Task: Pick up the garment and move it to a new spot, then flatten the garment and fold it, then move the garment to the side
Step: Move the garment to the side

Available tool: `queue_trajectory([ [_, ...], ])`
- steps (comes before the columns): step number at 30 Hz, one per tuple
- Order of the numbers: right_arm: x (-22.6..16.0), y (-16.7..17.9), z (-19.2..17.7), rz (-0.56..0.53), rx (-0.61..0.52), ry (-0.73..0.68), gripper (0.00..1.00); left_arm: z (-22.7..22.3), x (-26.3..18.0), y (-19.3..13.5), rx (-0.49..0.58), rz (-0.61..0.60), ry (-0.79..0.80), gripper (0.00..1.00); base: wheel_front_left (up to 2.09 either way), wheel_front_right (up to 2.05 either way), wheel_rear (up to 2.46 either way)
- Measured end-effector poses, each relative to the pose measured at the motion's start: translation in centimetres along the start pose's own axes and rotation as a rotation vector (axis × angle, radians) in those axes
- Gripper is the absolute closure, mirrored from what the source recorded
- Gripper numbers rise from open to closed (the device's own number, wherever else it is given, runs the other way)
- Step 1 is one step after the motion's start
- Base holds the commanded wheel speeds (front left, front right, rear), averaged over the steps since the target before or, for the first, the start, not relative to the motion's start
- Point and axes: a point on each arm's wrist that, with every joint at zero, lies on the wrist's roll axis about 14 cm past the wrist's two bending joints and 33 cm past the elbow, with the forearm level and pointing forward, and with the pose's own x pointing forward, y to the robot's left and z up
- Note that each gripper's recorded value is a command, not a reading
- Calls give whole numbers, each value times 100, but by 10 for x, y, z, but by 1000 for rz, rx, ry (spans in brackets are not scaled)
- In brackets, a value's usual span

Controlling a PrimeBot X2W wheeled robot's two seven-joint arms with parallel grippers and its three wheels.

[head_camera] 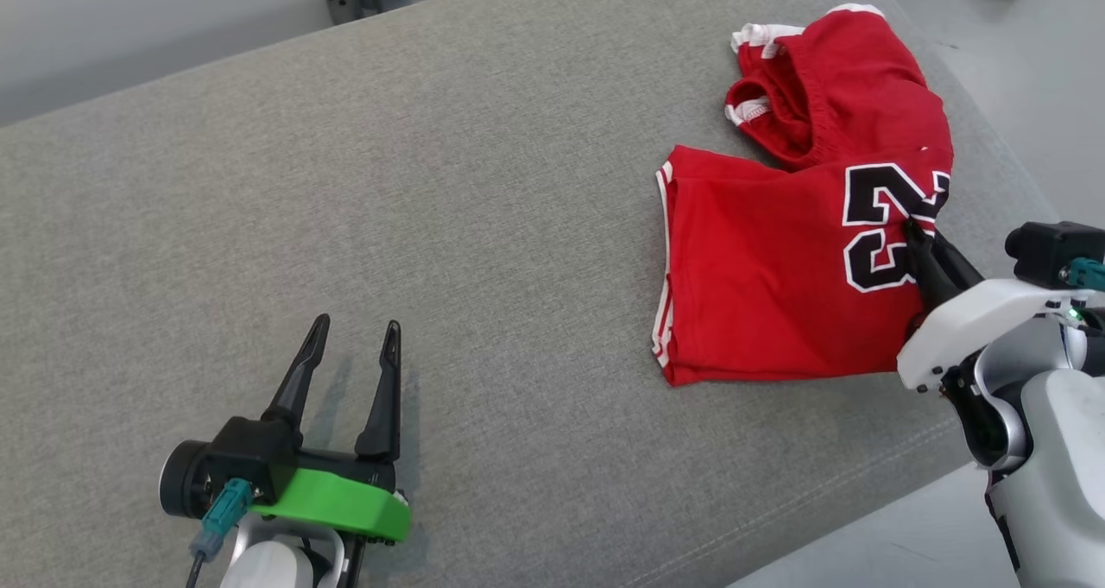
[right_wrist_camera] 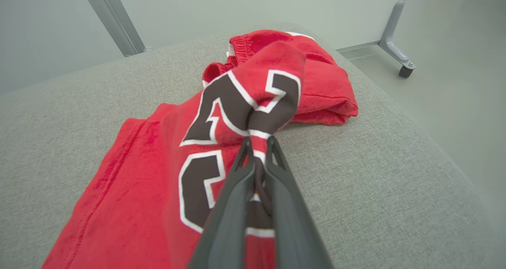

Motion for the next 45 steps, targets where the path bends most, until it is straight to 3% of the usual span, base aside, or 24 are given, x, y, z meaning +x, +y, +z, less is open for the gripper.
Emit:
queue_trajectory([
  [3,11,11,12,32,-25,-14,100,4,-6,7,0,28,-8,0,0,0,0],
  [7,38,32,56,88,-74,-93,100,10,-17,18,6,75,-22,0,0,0,0],
  [13,65,37,84,93,-177,-114,100,16,-30,31,13,127,-33,0,0,0,0],
  [29,109,-35,102,-83,-334,-31,100,8,-55,61,19,232,-6,0,0,0,0],
  [41,144,-84,73,-251,-389,58,100,-18,-55,84,34,265,65,0,0,0,0],
  [43,148,-89,65,-276,-395,71,55,-21,-55,87,35,272,74,0,0,0,0],
  [44,150,-89,61,-279,-404,78,0,-23,-56,89,34,276,78,0,0,0,0],
  [45,153,-87,58,-276,-411,69,0,-24,-57,90,35,280,84,0,0,0,0],
])
